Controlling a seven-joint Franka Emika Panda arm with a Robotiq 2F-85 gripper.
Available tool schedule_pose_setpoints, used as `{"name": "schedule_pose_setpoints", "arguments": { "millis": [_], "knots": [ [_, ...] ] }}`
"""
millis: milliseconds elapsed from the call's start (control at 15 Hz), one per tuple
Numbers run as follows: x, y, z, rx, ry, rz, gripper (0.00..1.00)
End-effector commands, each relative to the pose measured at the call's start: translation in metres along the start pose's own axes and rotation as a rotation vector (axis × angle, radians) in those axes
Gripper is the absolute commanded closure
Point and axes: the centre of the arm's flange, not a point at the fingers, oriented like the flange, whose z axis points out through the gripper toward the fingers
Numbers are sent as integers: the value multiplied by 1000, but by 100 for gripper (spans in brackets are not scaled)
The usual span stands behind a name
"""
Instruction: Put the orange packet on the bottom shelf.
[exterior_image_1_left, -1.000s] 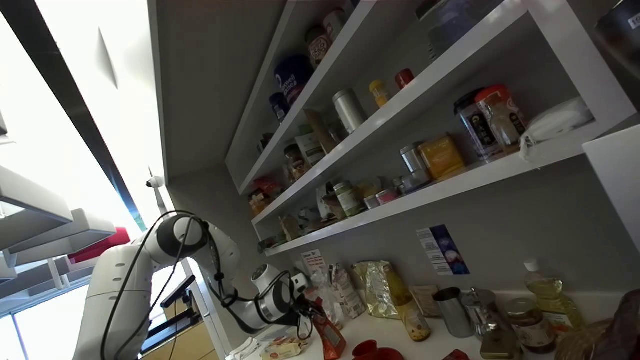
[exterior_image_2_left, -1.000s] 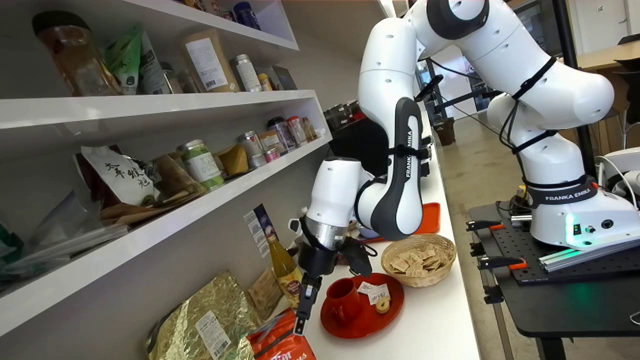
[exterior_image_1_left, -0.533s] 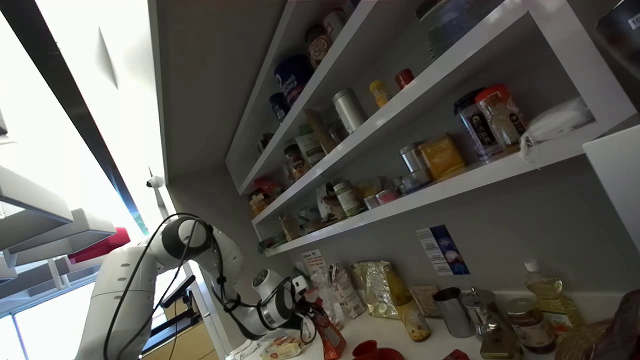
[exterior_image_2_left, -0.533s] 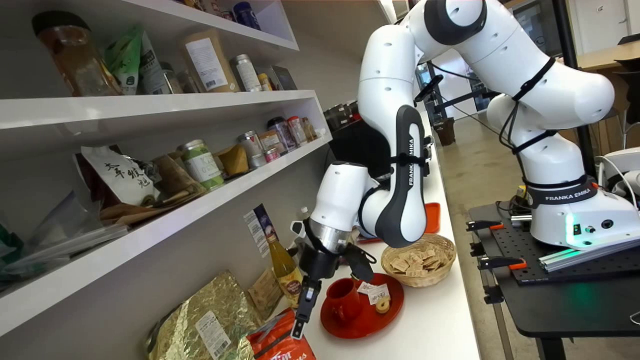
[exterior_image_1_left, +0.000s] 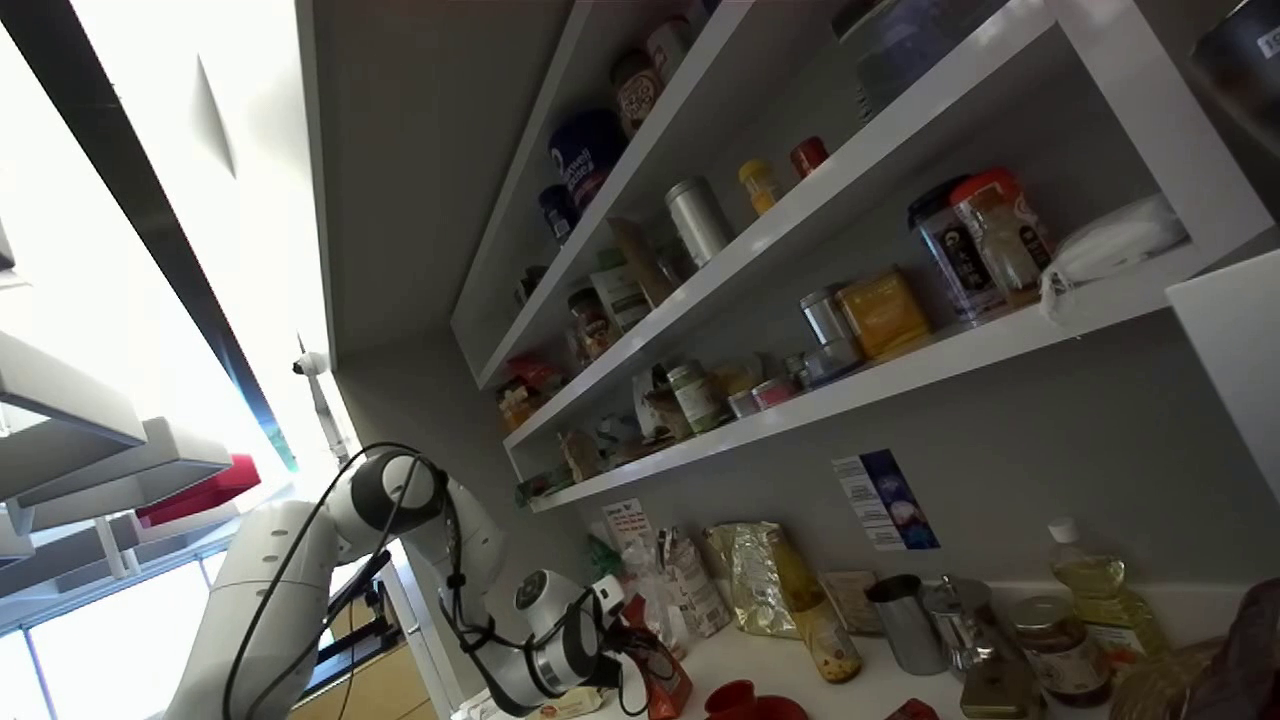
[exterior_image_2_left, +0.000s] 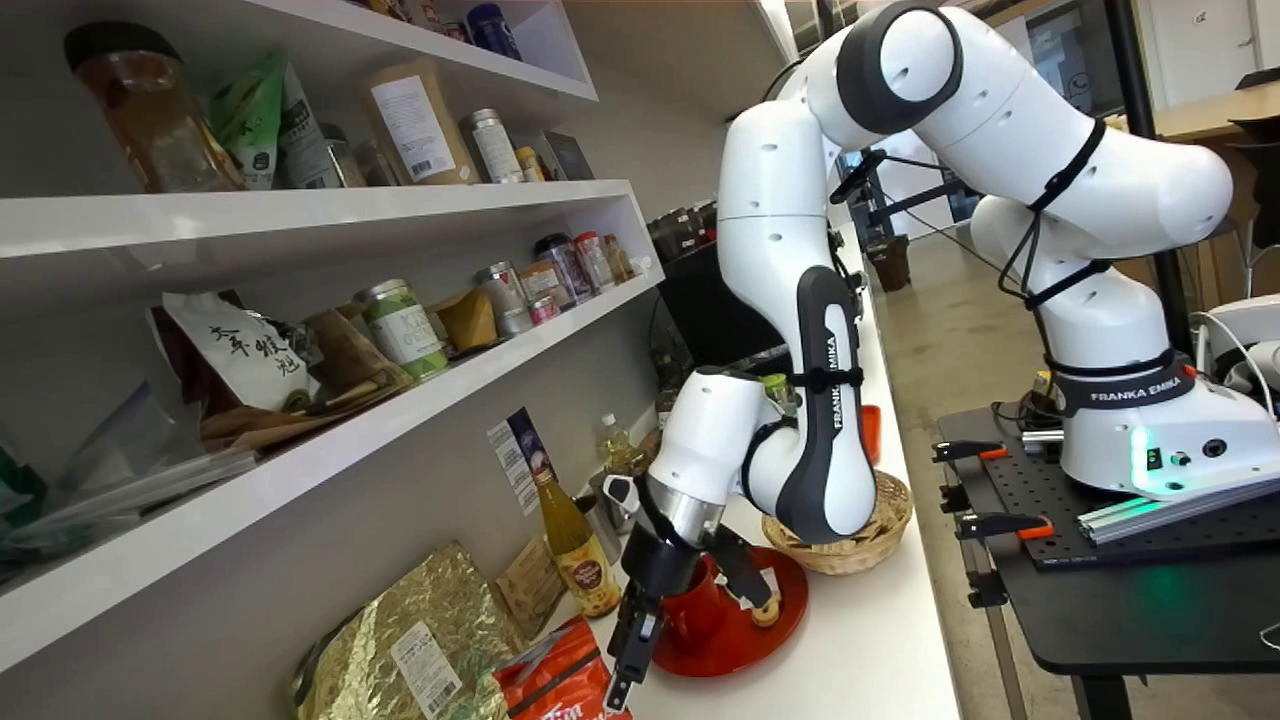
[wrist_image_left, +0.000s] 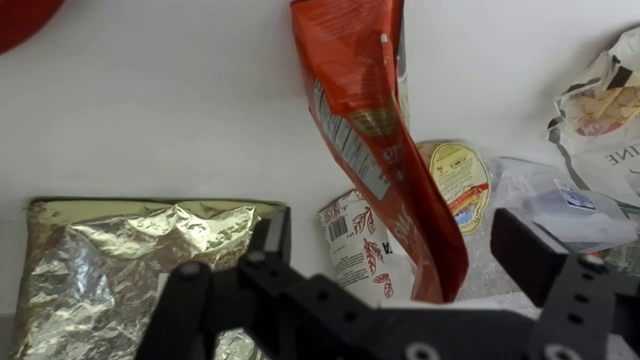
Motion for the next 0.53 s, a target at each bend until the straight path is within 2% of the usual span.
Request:
{"name": "schedule_pose_setpoints", "arguments": {
  "millis": [0,467],
  "knots": [
    [-5,-9,26,24,58,-29,0],
    [10,-11,56,82,153,-115,0]
  ]
}}
